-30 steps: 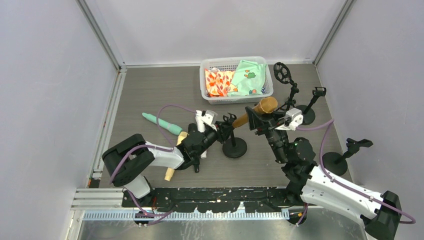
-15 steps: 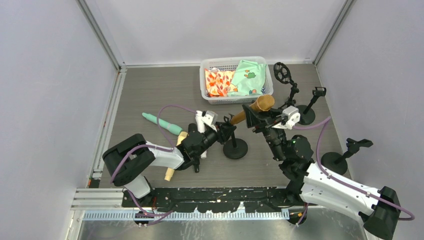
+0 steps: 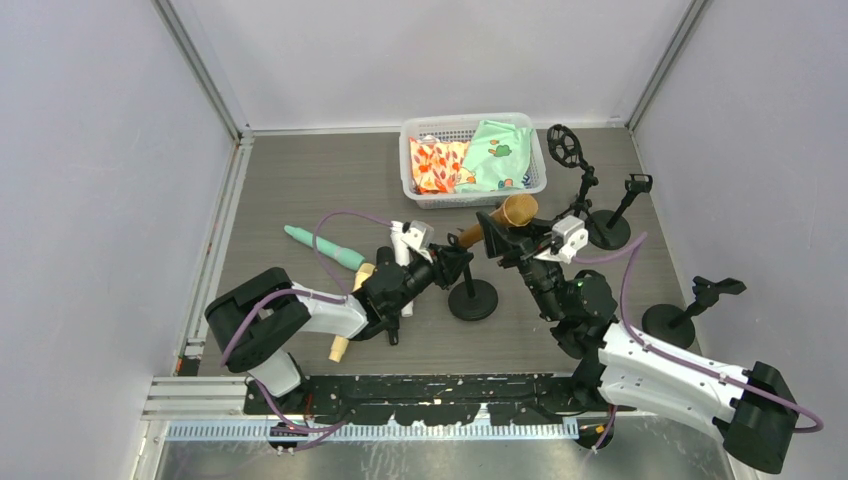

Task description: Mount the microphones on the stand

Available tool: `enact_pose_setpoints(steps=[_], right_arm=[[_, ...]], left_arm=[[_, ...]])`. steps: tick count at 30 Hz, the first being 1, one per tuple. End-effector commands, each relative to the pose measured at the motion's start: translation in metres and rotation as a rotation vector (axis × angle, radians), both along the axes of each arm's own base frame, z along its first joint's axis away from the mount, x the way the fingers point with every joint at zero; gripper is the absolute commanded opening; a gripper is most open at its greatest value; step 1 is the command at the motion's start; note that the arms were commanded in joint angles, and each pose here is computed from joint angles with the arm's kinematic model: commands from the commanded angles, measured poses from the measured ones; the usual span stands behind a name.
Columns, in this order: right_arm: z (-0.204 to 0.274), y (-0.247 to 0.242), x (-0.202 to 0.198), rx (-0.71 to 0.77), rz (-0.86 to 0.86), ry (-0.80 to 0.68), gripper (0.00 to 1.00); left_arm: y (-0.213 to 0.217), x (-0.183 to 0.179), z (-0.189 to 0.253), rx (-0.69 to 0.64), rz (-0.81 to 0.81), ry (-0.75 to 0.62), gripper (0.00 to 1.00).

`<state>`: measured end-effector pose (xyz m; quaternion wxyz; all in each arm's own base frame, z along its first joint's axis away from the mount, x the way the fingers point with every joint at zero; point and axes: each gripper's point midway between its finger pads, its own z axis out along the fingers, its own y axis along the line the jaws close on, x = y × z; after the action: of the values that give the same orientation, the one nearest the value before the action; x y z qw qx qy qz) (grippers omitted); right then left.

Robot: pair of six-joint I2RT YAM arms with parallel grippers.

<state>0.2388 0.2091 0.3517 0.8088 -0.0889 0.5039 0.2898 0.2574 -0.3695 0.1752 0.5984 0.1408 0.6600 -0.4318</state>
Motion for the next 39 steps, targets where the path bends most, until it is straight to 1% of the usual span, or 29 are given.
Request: enact_pose_setpoints(steps=[1, 9, 17, 29, 35, 39], right_arm=[[-0.023, 0.012, -0.002, -0.119, 0.036, 0.003, 0.01], [-0.063, 0.021, -0.002, -0.276, 0.065, 0.075, 0.01], [-0.096, 0.021, 0.000, -0.390, 0.060, 0.134, 0.01], [-0.133, 0.014, 0.005, -0.454, 0.021, 0.213, 0.01], [-0.150, 0.015, 0.008, -0.471, 0.013, 0.247, 0.01], [-0.160, 0.016, 0.009, -0.484, 0.010, 0.279, 0.01]], left_arm=[[-0.008, -0.010, 0.029, -0.127, -0.050, -0.014, 0.00], [-0.015, -0.015, 0.029, -0.132, -0.052, -0.010, 0.00], [-0.019, -0.019, 0.031, -0.138, -0.048, -0.022, 0.00], [-0.019, -0.023, 0.039, -0.168, -0.066, -0.042, 0.00], [-0.017, -0.026, 0.051, -0.209, -0.073, -0.060, 0.00], [-0.015, -0.028, 0.055, -0.209, -0.074, -0.077, 0.00]])
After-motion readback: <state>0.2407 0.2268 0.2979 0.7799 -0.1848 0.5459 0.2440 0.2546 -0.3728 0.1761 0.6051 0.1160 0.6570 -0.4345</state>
